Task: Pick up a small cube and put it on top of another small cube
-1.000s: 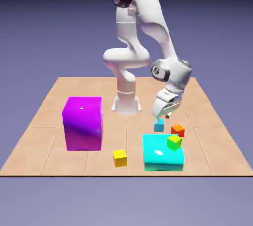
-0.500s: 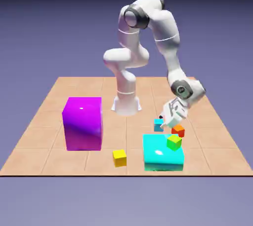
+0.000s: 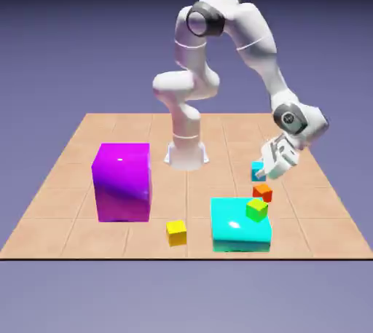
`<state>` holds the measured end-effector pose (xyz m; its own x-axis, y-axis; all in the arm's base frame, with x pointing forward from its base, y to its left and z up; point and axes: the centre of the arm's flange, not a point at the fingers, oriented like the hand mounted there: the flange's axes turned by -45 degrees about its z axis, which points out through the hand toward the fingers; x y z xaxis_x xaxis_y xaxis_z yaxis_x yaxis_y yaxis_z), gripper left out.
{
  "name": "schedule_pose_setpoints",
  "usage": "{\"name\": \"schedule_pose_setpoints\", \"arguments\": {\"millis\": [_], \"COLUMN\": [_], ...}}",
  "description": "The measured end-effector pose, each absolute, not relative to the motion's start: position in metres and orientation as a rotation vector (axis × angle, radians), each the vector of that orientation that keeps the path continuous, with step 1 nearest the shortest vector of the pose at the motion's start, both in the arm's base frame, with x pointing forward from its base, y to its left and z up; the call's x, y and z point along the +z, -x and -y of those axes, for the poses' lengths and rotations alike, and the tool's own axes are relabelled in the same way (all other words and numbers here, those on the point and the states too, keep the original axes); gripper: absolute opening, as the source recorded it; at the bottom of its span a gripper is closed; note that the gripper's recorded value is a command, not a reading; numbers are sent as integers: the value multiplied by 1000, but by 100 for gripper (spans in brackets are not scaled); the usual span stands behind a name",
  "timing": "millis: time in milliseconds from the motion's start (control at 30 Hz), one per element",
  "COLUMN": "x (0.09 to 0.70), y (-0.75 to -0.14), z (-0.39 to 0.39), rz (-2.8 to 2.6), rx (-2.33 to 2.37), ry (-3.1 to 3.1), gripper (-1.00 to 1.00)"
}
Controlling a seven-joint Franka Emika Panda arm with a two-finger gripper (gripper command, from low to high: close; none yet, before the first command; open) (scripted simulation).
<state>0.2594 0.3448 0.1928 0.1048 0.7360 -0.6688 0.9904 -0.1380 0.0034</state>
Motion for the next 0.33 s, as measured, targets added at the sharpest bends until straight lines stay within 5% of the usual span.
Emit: {"name": "schedule_pose_setpoints", "arguments": {"millis": [133,233,267,333], "x": [208,154,151,151], "y": [-277,-272,-271,-271], "z": [-368,-337,-335,-335], "rz": [-1653,-1652,-1652,-1653], "rx": [-758,-756,-756,-754], "ry": [-1966,-1966,-1966,-1964], "gripper": [-100,-100,100,100]}}
